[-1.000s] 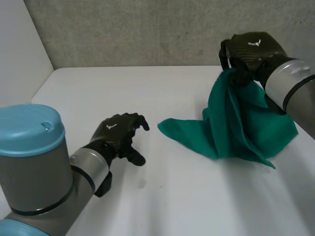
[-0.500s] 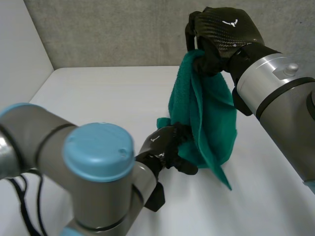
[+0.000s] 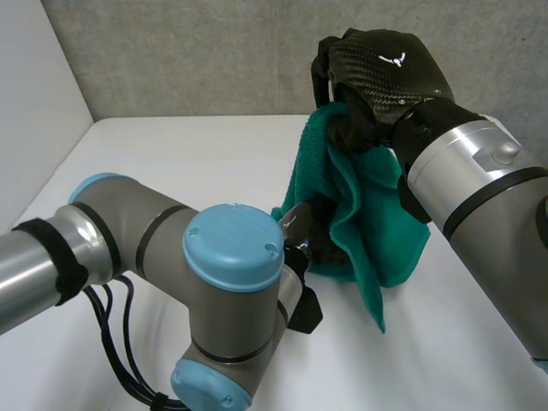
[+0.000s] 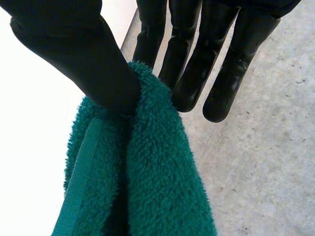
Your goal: Fold the towel.
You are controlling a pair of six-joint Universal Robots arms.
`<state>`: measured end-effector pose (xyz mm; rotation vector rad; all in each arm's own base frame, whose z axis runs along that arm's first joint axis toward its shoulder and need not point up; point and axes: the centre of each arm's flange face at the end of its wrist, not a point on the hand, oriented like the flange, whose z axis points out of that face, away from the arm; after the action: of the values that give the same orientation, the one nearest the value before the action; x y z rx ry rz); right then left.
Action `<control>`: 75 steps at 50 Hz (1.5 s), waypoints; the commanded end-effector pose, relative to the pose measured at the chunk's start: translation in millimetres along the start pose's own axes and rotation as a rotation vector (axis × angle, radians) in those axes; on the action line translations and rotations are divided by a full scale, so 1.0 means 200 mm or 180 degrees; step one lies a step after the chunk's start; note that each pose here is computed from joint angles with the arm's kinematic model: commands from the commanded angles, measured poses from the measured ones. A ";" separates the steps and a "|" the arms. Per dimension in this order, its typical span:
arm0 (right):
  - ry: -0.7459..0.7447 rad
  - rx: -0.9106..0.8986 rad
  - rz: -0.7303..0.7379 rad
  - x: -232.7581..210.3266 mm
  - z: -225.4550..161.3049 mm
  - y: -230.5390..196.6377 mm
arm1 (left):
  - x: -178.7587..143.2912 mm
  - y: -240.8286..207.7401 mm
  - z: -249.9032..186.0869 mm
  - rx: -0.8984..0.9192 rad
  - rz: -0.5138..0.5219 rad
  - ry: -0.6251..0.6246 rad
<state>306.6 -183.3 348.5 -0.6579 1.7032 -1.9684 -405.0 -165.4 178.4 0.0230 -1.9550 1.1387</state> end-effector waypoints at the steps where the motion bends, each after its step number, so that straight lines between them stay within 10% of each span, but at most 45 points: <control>1: 0.0303 0.0033 -0.0086 0.16 0.07 0.05 | 0.01 -0.26 -0.15 0.0316 -0.0034 -0.0054; 14: 0.0487 -0.0335 -0.0075 0.29 0.12 0.26 | -0.30 -0.80 -0.18 0.1004 0.1005 -0.0814; 26: 0.0460 -0.1006 -0.0005 0.28 0.18 0.67 | -0.39 -0.47 -0.17 0.0268 0.1306 -0.0924; 46: 0.0546 -0.0680 -0.0030 0.31 0.17 0.51 | -0.05 0.05 -0.37 -0.0659 0.1124 -0.0324; 75: 0.0284 -0.0262 -0.0021 0.12 -0.02 0.26 | -0.03 0.27 -0.03 0.0058 0.0214 -0.0116</control>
<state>284.0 -205.2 299.5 -0.6035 1.8453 -1.9812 -411.4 -128.6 146.9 -0.0853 -2.0209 1.2496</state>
